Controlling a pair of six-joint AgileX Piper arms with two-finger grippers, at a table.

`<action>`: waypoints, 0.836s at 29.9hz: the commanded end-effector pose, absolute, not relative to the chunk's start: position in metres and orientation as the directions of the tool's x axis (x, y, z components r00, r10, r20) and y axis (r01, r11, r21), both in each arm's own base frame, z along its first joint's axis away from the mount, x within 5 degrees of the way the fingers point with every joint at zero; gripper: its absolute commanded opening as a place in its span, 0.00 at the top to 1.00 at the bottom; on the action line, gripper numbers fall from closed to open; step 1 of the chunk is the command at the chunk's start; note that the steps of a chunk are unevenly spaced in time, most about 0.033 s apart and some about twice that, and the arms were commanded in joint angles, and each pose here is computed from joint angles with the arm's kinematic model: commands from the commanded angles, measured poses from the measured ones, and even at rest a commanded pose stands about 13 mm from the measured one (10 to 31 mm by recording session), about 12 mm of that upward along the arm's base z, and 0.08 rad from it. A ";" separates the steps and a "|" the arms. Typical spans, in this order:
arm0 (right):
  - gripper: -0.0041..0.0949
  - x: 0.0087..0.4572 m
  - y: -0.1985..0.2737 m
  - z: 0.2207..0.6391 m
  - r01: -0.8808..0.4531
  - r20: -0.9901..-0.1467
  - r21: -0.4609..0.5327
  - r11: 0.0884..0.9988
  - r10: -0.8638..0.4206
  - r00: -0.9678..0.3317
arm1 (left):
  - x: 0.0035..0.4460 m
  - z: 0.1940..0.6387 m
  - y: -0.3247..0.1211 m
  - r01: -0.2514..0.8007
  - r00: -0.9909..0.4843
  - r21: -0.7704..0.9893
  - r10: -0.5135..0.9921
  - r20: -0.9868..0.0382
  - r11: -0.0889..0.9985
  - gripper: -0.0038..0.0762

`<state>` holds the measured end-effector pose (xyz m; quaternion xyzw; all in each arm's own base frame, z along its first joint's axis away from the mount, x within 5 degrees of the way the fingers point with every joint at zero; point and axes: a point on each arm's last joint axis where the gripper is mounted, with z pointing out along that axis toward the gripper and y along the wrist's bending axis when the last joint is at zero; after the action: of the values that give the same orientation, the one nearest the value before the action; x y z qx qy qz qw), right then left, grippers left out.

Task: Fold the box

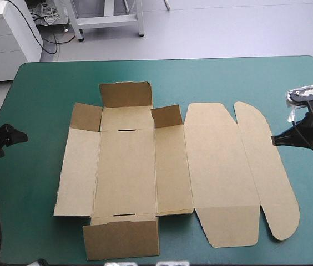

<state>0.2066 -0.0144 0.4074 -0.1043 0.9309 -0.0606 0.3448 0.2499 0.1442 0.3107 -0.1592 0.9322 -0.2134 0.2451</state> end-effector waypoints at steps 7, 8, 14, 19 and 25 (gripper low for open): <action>0.98 0.204 -0.015 0.423 -0.130 -0.706 -0.214 0.968 -0.245 -0.664 | 0.253 0.281 0.090 -0.106 -0.927 -0.559 -0.284 -0.243 0.822 0.16; 0.98 0.204 -0.015 0.423 -0.130 -0.706 -0.214 0.968 -0.245 -0.664 | 0.253 0.277 0.084 -0.092 -0.938 -0.555 -0.259 -0.229 0.827 0.16; 0.98 0.204 -0.015 0.423 -0.130 -0.706 -0.213 0.968 -0.245 -0.664 | 0.248 0.257 0.057 -0.044 -0.979 -0.539 -0.144 -0.145 0.841 0.16; 0.98 0.203 -0.015 0.422 -0.135 -0.695 -0.206 0.969 -0.243 -0.677 | 0.233 0.235 0.053 -0.071 -0.992 -0.530 -0.116 -0.051 0.845 0.16; 0.98 0.203 -0.015 0.422 -0.137 -0.693 -0.202 0.970 -0.241 -0.679 | 0.222 0.214 0.043 -0.064 -0.993 -0.584 -0.108 -0.042 0.809 0.16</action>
<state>0.2071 -0.0144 0.4076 -0.1046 0.9298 -0.0607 0.3477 0.2276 0.0537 0.2100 -0.0514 0.9630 -0.2626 0.0317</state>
